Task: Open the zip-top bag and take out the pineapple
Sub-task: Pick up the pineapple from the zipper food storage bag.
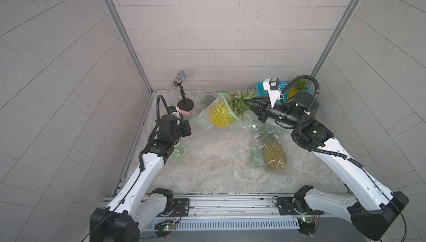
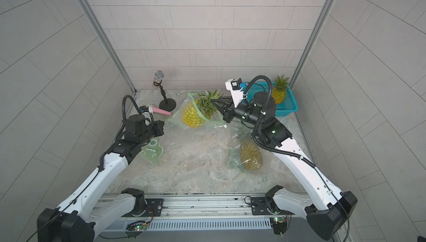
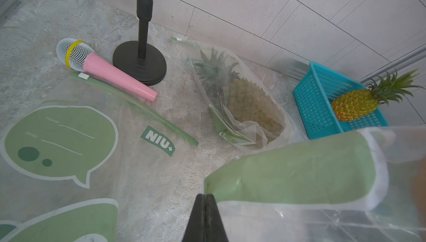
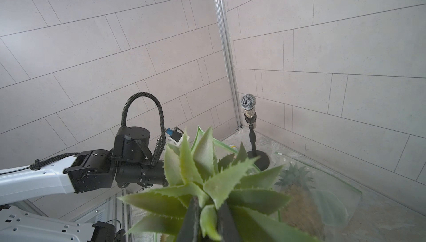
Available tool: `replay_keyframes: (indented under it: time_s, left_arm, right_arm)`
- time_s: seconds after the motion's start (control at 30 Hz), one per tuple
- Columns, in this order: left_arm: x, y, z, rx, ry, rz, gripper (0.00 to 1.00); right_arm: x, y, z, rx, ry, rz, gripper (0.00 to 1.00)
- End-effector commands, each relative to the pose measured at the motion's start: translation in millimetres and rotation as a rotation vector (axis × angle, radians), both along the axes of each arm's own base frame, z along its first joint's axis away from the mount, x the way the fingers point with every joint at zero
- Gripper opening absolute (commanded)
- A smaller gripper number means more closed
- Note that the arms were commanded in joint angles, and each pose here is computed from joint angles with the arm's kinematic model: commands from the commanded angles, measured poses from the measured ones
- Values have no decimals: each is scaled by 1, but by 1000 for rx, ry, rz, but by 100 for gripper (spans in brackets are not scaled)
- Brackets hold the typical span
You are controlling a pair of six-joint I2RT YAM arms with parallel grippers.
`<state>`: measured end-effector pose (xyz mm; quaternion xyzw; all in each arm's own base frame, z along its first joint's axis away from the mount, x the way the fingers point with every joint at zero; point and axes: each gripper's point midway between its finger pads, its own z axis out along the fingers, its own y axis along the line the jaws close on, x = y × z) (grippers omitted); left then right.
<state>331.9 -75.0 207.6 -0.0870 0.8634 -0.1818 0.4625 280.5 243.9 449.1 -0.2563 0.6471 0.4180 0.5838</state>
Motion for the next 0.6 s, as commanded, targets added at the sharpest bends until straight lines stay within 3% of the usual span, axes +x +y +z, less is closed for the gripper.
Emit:
replay_keyframes:
  time_s: [0.0,0.57]
  left_arm:
    - [2,8,12,5,-36,32,0]
    - [0,38,7,-52,-34,173,0]
  right_arm:
    - [-28,-18,73,138,-230,-10,0]
    - [-34,-30,80,146,-256,-44,0]
